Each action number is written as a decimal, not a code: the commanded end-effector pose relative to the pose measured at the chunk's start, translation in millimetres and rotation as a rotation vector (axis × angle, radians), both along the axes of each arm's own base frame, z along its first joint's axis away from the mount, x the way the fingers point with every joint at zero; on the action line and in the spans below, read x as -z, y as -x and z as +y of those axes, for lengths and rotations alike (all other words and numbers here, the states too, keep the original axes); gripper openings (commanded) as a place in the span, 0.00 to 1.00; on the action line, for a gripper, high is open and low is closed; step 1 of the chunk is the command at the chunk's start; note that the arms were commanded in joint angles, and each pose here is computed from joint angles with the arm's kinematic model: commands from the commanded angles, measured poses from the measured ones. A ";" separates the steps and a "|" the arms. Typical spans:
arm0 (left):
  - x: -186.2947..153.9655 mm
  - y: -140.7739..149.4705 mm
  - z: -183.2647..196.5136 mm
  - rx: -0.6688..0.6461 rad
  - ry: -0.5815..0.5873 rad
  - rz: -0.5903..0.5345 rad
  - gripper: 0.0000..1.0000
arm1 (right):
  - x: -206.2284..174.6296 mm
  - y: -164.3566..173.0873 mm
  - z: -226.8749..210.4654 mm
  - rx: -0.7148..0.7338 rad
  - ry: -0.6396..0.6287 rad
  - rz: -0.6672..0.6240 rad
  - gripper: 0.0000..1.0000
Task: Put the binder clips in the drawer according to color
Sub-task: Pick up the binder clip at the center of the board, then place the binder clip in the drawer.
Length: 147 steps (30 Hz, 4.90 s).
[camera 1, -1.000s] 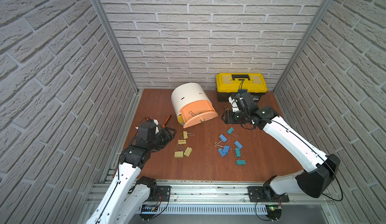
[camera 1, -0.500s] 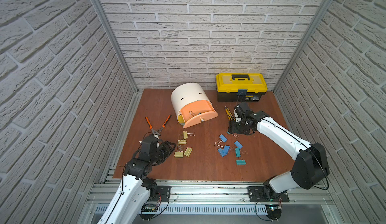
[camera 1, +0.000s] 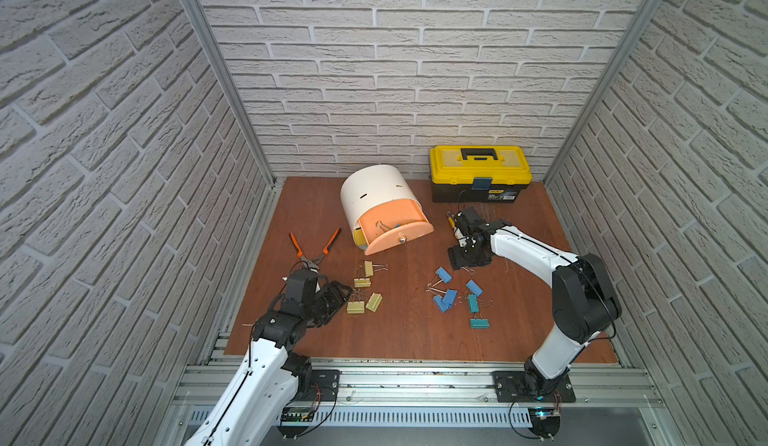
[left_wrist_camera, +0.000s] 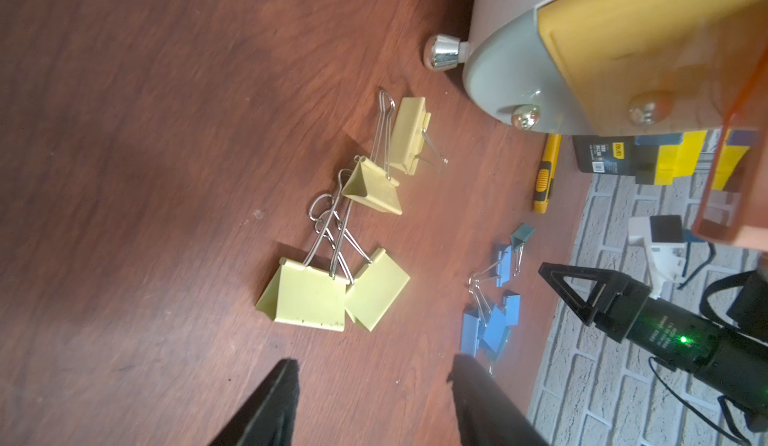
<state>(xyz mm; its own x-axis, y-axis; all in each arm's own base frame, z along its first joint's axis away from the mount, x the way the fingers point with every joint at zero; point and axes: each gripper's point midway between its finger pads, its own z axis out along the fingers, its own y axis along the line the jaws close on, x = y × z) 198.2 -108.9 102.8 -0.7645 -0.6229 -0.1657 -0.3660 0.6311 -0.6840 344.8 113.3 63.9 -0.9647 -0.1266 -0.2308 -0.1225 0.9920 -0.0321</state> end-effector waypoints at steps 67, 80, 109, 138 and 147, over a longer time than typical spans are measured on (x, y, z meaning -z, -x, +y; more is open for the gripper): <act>-34.4 -43.0 -3.3 0.018 0.022 -0.050 0.64 | 49.1 -20.0 -10.0 -0.079 -0.027 0.097 0.69; -33.8 -37.2 -2.4 0.017 0.027 -0.057 0.65 | 50.5 -12.4 -8.8 -0.058 -0.034 0.104 0.55; -97.0 -69.9 -10.6 0.056 0.034 -0.198 0.65 | -122.5 -34.7 -6.7 -0.001 -0.095 -0.219 0.46; -161.1 -84.2 -23.1 0.109 0.091 -0.345 0.65 | -279.6 -70.8 202.0 -0.380 -0.423 -0.533 0.48; -157.2 -78.4 -20.5 0.098 0.087 -0.337 0.65 | -254.4 -83.9 222.1 -0.414 -0.379 -0.519 0.48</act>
